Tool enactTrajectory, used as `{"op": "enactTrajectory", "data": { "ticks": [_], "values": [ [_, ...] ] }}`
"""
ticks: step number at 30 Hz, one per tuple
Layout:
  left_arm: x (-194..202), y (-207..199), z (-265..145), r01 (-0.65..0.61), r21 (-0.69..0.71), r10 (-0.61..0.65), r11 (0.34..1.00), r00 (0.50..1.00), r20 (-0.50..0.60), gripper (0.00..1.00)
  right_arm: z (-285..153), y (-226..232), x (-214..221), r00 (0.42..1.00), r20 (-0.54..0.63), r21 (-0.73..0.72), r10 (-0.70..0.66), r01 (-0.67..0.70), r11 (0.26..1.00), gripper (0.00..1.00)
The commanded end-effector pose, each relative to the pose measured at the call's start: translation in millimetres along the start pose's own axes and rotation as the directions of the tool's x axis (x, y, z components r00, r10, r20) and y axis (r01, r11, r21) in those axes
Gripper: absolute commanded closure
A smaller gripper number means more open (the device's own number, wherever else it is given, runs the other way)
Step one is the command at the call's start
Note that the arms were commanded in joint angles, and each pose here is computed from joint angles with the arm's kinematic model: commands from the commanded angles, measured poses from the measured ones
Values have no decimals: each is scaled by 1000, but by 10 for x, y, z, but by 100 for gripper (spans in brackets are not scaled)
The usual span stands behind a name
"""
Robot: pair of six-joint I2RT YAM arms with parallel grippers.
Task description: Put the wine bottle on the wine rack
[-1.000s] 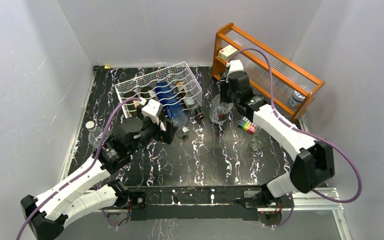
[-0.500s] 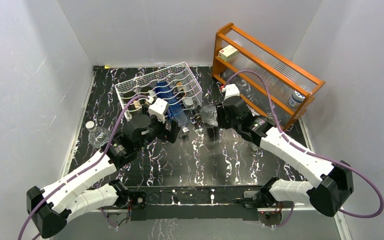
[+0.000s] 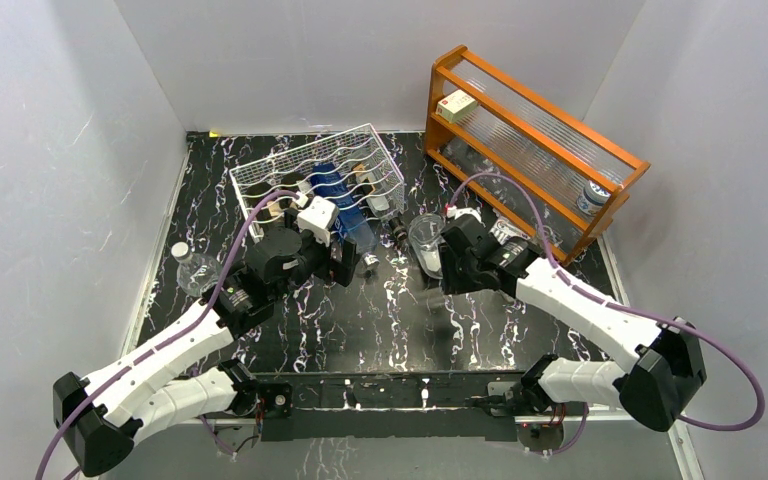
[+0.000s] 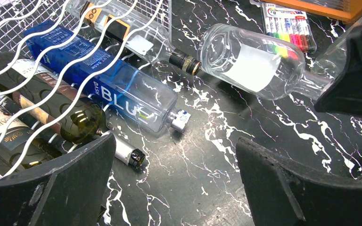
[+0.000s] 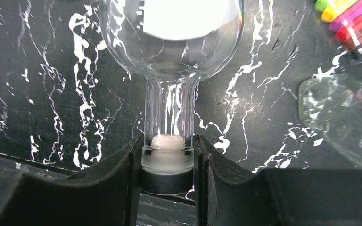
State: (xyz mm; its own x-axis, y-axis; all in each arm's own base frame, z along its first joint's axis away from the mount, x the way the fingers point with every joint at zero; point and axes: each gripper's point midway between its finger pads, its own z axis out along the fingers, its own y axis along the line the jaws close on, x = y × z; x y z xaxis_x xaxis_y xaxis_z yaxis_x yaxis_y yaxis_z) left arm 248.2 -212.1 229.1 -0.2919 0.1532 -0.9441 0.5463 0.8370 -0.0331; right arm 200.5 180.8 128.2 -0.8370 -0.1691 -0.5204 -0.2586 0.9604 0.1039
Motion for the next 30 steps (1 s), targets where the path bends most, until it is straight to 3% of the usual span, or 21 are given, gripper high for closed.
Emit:
{"op": "enactTrajectory", "data": {
  "ticks": [1,16,23,30],
  "values": [
    [-239,5,-46,4,-3,-4,1000,998,62,2,193,111,201,998,-67,-51,18,-22,998,100],
    [-204,33,-44,-5,-17,6,1000,999,51,2,659,92,508,989,-147,-24,32,-36,999,98],
    [-208,28,-36,-6,-16,7,1000,999,50,2,744,45,512,992,-125,-2,34,-34,999,80],
    [-177,37,-23,-11,-21,12,1000,999,41,2,784,27,385,997,-63,15,32,-31,999,50]
  ]
}}
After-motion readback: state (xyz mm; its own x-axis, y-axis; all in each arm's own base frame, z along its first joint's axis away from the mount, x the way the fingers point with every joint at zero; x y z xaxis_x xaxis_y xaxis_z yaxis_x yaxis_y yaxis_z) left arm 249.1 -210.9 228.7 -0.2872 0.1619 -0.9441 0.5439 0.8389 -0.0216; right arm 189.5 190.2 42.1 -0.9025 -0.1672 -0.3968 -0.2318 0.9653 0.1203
